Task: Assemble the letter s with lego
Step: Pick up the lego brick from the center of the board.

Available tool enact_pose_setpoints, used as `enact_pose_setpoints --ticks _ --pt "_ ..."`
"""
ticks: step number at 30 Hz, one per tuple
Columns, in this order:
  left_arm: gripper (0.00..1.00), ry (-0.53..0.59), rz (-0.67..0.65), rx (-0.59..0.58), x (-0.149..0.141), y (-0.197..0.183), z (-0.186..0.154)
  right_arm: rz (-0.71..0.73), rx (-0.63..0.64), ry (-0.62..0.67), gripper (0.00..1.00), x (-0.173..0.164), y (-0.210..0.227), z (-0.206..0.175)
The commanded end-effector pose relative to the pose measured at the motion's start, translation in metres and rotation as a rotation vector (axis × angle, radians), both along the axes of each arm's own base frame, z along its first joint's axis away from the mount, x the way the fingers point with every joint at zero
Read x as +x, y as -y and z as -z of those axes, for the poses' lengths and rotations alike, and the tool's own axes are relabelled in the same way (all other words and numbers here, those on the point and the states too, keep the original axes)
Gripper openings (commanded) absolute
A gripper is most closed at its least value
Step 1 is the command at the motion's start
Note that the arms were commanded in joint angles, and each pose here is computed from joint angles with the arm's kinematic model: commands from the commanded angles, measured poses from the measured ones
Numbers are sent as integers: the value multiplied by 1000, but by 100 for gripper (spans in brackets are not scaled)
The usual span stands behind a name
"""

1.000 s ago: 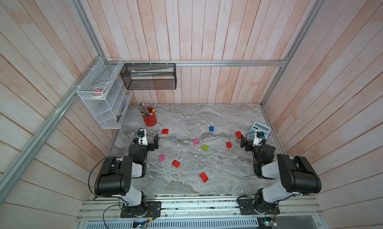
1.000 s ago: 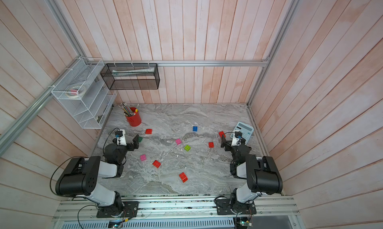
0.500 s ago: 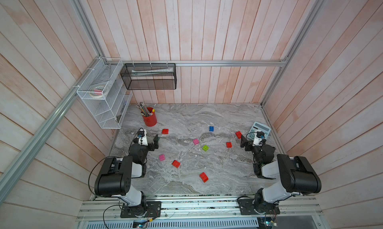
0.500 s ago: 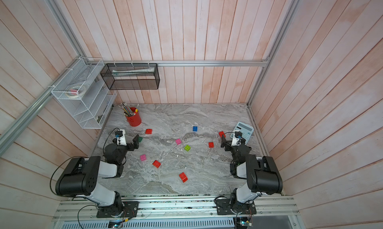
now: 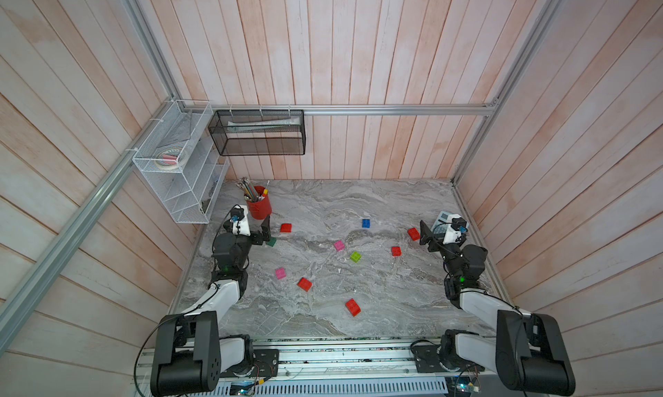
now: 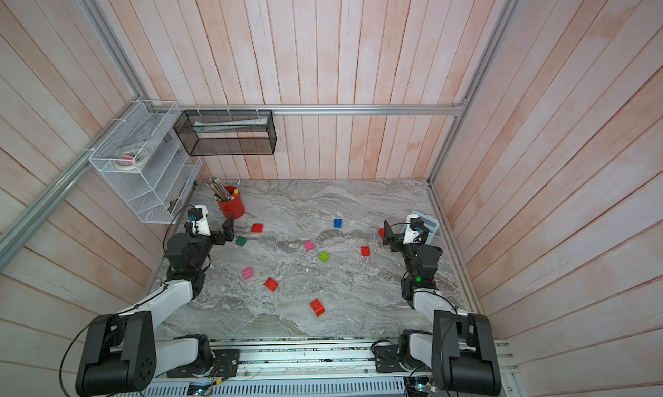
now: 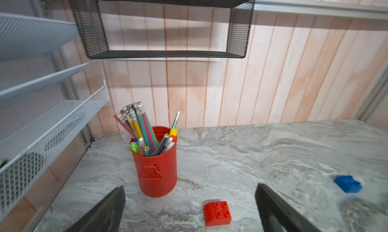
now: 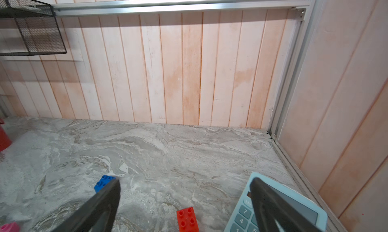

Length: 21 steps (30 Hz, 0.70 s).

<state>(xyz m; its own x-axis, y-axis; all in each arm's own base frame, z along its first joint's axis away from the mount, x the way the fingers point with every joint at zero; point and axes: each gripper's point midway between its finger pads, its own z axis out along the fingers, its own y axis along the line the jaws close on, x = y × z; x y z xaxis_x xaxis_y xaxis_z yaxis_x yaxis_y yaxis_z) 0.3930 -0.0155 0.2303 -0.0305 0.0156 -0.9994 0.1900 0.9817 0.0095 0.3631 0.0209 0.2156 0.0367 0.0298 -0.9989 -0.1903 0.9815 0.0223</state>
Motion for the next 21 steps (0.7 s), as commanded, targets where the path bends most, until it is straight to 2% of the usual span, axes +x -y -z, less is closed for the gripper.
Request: enact_pose_setpoints --ticks 1,5,9,15,21 --pt "100 -160 214 76 -12 34 22 -107 10 -91 98 -4 -24 9" --pt "100 -222 419 199 -19 59 18 -255 -3 -122 98 -11 -56 -3" --pt "100 -289 547 318 -20 68 22 -415 -22 -156 98 -24 -91 -10" --pt "99 -340 613 456 -11 71 36 -546 -69 -199 98 -44 -127 -7" --pt "95 -441 671 610 5 71 66 -596 -93 -231 98 -51 -140 -2"
